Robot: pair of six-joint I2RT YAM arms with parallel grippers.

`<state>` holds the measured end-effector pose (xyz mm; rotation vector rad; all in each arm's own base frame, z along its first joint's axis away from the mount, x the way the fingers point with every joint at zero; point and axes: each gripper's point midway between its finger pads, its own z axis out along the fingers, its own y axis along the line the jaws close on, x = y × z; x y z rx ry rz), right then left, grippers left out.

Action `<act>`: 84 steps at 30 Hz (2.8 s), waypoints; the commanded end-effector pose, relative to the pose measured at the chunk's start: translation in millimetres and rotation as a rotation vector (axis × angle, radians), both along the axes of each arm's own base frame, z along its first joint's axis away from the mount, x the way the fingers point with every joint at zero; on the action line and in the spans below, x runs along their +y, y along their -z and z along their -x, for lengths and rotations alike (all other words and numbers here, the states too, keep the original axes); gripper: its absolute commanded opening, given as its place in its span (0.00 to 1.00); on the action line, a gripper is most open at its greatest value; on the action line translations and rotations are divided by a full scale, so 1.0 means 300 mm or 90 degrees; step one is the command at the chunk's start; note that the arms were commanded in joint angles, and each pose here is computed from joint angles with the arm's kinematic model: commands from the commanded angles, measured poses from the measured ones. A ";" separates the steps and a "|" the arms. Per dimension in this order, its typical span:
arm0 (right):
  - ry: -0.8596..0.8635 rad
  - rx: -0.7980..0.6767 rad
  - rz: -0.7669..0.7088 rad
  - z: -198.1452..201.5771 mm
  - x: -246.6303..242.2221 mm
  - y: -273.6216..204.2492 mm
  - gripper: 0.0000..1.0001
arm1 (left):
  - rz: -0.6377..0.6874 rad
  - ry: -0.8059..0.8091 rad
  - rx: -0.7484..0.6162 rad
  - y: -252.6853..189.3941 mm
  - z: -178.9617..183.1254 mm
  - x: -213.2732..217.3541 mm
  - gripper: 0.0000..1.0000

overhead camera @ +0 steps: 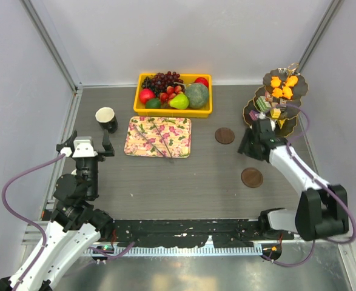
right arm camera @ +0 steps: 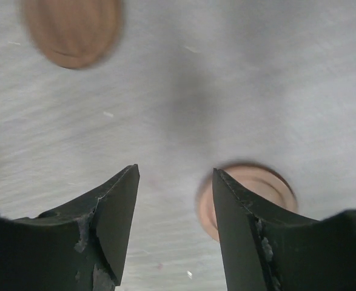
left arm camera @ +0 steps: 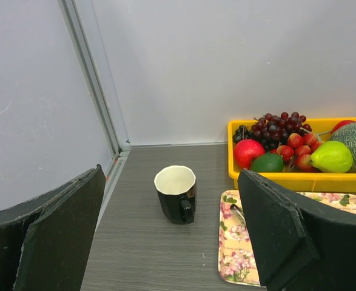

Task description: Serve the afternoon tea

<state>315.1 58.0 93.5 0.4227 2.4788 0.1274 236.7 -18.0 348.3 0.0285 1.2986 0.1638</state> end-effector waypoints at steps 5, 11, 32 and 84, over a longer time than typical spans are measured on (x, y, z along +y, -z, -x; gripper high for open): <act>0.232 0.059 -0.018 0.301 -0.251 0.143 0.50 | 0.021 0.000 -0.026 -0.039 0.011 0.007 0.99; 0.279 0.081 -0.070 0.360 -0.240 0.228 0.43 | 0.022 0.002 -0.025 -0.036 0.009 0.003 0.99; 0.380 0.030 -0.178 0.097 -0.221 0.284 0.11 | 0.018 -0.004 -0.026 -0.036 0.011 0.010 0.99; 0.193 -0.043 -0.080 0.066 -0.244 0.005 0.54 | 0.030 0.010 -0.032 -0.051 0.021 0.004 0.99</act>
